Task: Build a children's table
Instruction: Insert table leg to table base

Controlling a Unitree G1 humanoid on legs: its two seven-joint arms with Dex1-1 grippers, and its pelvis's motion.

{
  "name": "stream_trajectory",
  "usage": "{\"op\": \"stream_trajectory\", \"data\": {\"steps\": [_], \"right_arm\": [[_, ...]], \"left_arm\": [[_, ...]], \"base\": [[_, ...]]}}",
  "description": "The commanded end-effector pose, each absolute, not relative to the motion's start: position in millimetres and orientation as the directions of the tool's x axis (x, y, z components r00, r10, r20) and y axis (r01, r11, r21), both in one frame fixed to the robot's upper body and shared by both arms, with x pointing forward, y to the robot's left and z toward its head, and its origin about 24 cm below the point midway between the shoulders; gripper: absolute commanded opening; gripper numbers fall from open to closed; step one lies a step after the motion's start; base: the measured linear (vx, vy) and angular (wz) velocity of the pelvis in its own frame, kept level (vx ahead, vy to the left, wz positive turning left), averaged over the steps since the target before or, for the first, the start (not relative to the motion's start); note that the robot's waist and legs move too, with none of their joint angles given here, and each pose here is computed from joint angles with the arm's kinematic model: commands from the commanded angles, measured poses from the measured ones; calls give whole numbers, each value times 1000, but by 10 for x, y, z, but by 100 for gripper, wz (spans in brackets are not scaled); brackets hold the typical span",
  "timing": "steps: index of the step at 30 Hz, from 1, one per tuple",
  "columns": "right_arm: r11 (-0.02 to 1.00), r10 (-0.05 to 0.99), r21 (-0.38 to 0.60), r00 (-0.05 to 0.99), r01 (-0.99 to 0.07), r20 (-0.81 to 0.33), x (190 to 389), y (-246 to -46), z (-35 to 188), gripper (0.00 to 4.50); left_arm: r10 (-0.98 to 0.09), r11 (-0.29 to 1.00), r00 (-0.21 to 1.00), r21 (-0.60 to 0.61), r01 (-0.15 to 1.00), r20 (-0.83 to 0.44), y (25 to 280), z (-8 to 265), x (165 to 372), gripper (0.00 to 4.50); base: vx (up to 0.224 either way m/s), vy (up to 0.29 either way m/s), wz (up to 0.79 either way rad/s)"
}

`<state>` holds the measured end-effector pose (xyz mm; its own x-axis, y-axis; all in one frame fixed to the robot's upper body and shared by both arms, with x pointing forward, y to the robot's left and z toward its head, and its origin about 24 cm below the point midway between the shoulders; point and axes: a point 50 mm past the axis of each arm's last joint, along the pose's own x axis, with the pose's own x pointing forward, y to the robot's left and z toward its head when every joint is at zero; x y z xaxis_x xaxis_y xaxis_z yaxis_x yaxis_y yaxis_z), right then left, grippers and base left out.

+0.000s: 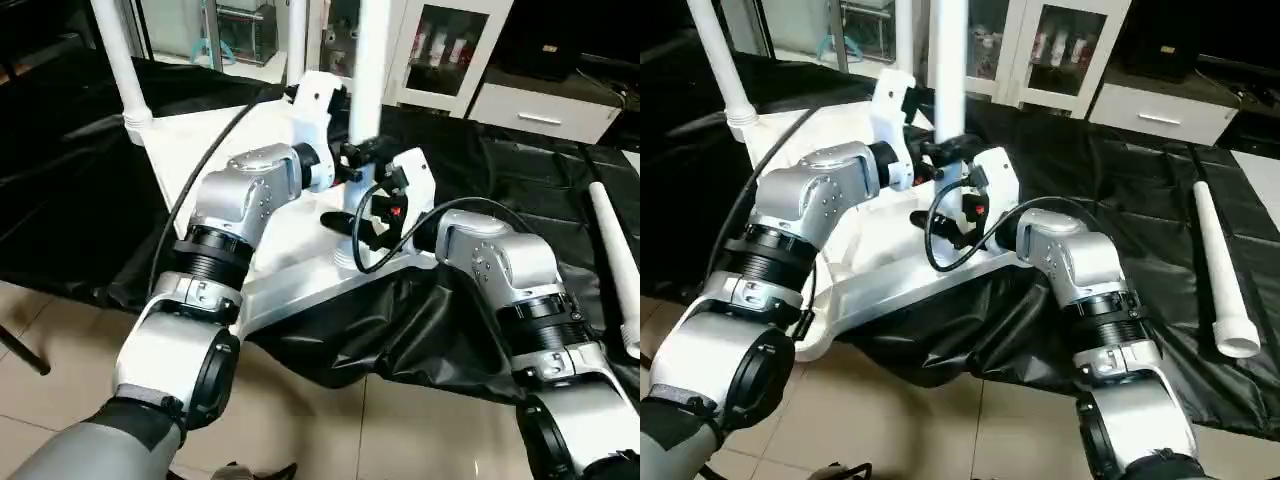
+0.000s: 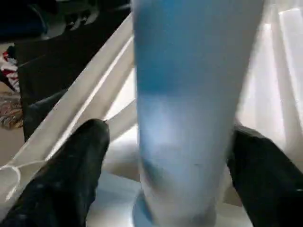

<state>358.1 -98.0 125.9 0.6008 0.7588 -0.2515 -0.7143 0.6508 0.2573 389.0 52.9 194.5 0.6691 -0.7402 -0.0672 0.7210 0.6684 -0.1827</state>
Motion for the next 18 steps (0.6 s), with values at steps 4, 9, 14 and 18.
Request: {"op": "stream_trajectory", "data": {"steps": [4,9,14,18], "right_arm": [[677,736,282,633,-680,-241,3620,-1010,1280,346],[663,744,322,641,-675,-188,3635,-1027,1326,303],[665,743,322,642,-674,-189,3634,-1028,1316,261],[654,752,326,633,-682,-182,3616,-1037,1304,224]], "left_arm": [[-743,664,669,-143,734,-23,485,2113,3886,184],[-735,673,678,-136,727,-14,517,2116,3894,184],[-733,676,680,-130,725,-16,525,2109,3895,184],[-740,669,672,-129,732,-22,531,2095,3879,184]], "base": [[0,0,0],[0,0,0],[0,0,0],[0,0,0]]}}
